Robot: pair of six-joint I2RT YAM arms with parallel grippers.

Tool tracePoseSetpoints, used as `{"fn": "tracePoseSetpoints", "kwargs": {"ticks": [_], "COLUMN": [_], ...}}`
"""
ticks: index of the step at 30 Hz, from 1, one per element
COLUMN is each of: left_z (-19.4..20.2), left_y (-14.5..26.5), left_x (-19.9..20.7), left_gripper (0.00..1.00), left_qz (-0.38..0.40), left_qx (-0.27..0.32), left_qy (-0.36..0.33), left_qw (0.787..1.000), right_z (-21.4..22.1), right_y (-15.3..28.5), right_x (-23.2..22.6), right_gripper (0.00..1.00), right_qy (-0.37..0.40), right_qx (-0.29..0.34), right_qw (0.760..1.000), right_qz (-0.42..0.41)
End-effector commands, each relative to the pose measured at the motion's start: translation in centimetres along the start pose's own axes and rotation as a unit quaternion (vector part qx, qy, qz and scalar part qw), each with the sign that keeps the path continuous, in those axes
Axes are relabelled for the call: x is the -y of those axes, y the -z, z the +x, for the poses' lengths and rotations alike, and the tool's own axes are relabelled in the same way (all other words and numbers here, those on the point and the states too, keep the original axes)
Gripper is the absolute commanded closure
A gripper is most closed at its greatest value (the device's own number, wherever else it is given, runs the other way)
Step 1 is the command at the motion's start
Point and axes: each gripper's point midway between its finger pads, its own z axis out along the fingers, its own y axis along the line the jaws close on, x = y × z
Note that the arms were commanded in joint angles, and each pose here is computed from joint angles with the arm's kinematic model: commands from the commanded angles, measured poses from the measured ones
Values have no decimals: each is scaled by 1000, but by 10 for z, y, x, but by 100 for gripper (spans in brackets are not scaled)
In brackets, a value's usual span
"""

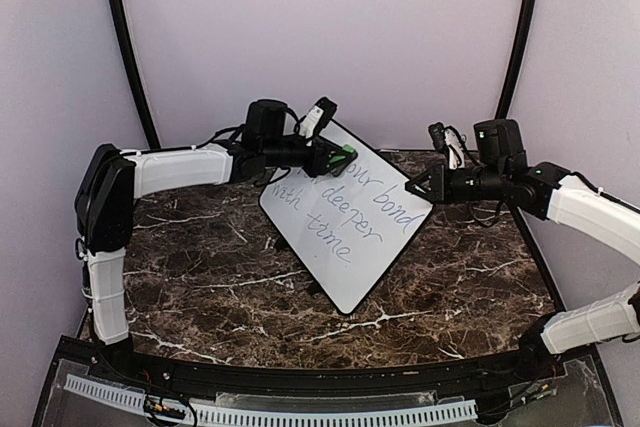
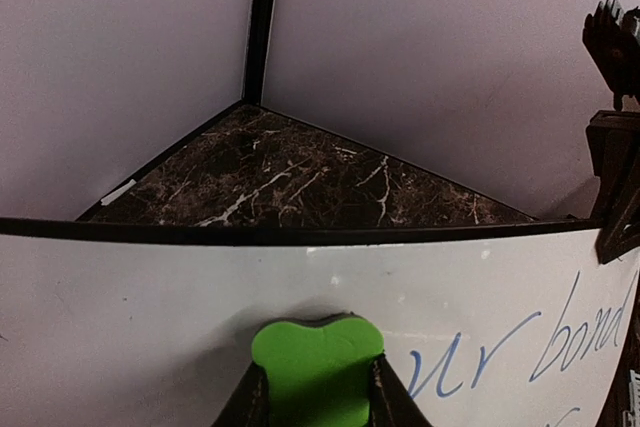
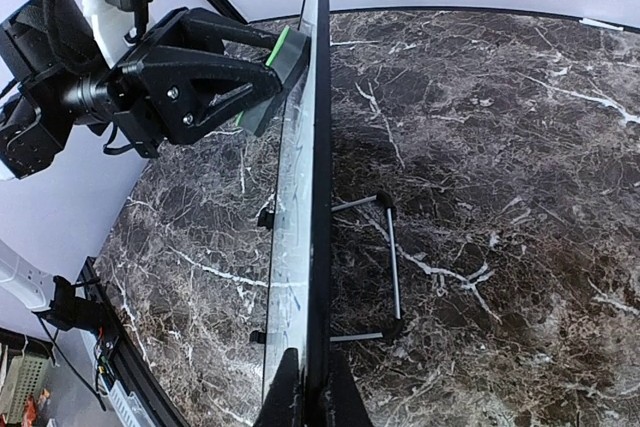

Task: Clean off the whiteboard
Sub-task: Erase the whiteboard from the whiteboard stand.

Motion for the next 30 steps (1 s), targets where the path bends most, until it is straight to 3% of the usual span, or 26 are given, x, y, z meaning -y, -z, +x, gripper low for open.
{"fn": "tracePoseSetpoints", "kwargs": {"ticks": [1,15,25,30], "left_z": [39,112,52,47], "left_y": [-17,17,-6,-19], "left_x": [4,19,11,2], "left_gripper": [91,91,91,91], "left_qz": [13,15,16,6], "left_qx": [-62,-110,-70,-72], "left_qy": [22,71,50,54], "left_qw": [998,991,996,996], "right_z": [36,38,39,39], "right_y": [-8,-12,-9,-8], "right_x": [-50,-48,-49,-48], "right_gripper": [100,100,100,100], "right_qy": [102,102,99,98], "right_qx": [-58,-60,-57,-58], "right_qw": [987,986,987,987], "right_qz": [-111,-114,-113,-110]}}
